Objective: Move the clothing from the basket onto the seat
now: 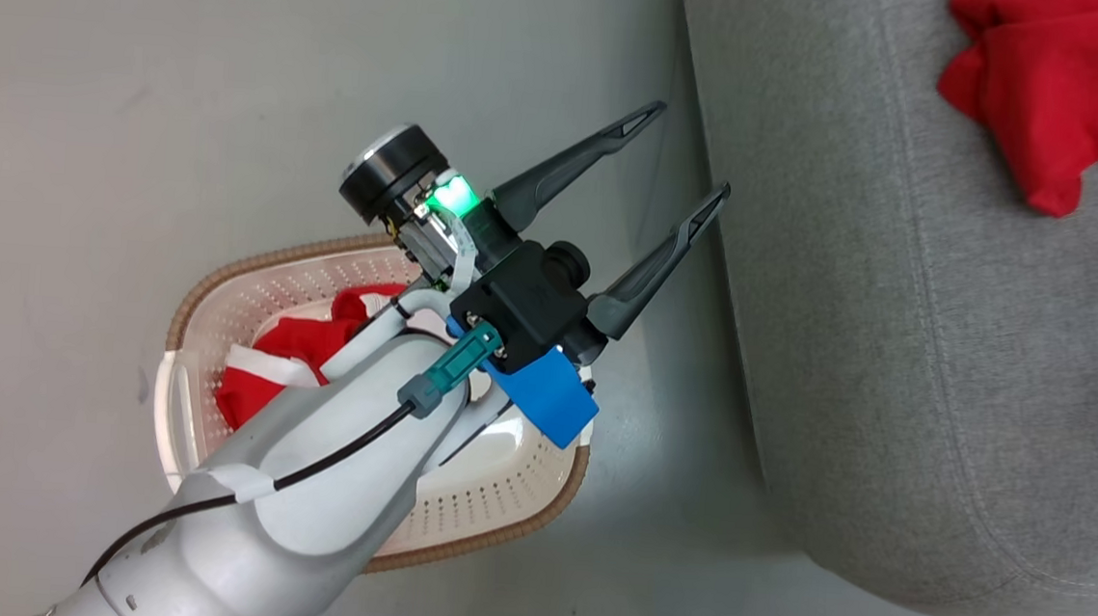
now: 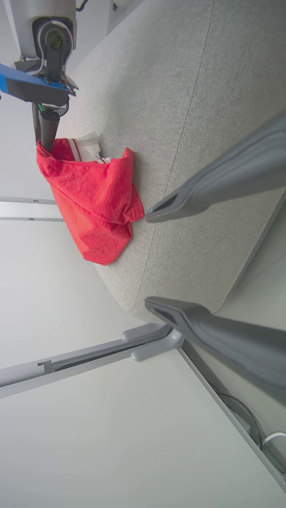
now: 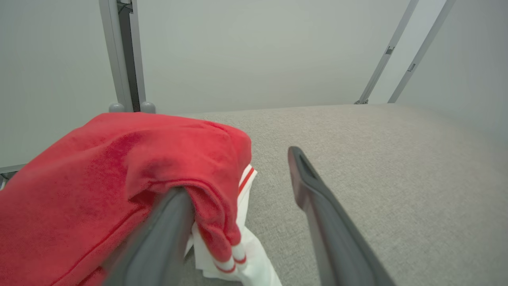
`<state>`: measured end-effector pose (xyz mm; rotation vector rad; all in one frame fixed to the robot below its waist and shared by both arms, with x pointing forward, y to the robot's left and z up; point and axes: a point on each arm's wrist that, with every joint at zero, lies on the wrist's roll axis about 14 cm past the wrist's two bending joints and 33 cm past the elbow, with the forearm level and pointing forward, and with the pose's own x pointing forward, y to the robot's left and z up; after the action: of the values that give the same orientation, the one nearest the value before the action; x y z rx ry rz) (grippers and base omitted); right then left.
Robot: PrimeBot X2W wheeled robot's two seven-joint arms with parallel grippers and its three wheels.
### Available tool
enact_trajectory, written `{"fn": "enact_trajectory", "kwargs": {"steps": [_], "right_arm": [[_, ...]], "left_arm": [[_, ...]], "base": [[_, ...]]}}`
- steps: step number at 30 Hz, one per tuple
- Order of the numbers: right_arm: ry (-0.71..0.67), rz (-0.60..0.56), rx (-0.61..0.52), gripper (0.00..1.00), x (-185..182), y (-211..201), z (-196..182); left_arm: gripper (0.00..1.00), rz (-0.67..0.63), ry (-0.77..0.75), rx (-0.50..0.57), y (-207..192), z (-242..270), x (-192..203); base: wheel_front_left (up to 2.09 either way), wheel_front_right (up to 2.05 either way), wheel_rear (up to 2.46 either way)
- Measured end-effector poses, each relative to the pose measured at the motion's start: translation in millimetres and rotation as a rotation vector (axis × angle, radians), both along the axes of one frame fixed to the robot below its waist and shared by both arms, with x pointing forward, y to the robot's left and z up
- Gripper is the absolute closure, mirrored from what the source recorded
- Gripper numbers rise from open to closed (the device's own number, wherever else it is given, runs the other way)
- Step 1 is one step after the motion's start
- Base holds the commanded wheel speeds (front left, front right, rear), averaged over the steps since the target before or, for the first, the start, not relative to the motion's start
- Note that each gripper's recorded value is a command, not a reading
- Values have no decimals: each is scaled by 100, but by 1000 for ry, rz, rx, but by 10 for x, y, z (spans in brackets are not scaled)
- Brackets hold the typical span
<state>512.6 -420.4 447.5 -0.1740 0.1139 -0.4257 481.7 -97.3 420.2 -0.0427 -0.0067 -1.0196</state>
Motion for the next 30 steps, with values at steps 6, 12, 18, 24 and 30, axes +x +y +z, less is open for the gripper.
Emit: {"fn": "enact_trajectory", "kwargs": {"steps": [6, 12, 18, 24, 30], "right_arm": [[-11, 8, -5, 0, -352, 95, 102], [-60, 47, -12, 0, -638, 304, 296], [-156, 158, -2, 0, -678, 746, 593], [-267, 294, 49, 0, -624, 1310, 881], [-320, 431, 89, 0, -565, 1844, 1021]], "left_arm": [[0, 28, -31, -15, 32, 268, -65], [0, 106, -57, -25, 213, 521, -96], [0, 218, -72, -23, 522, 705, -134], [0, 354, -76, -26, 919, 843, -197], [0, 505, -79, -31, 1387, 934, -258]], "base": [[0, 0, 0], [0, 0, 0], [0, 0, 0], [0, 0, 0], [0, 0, 0]]}}
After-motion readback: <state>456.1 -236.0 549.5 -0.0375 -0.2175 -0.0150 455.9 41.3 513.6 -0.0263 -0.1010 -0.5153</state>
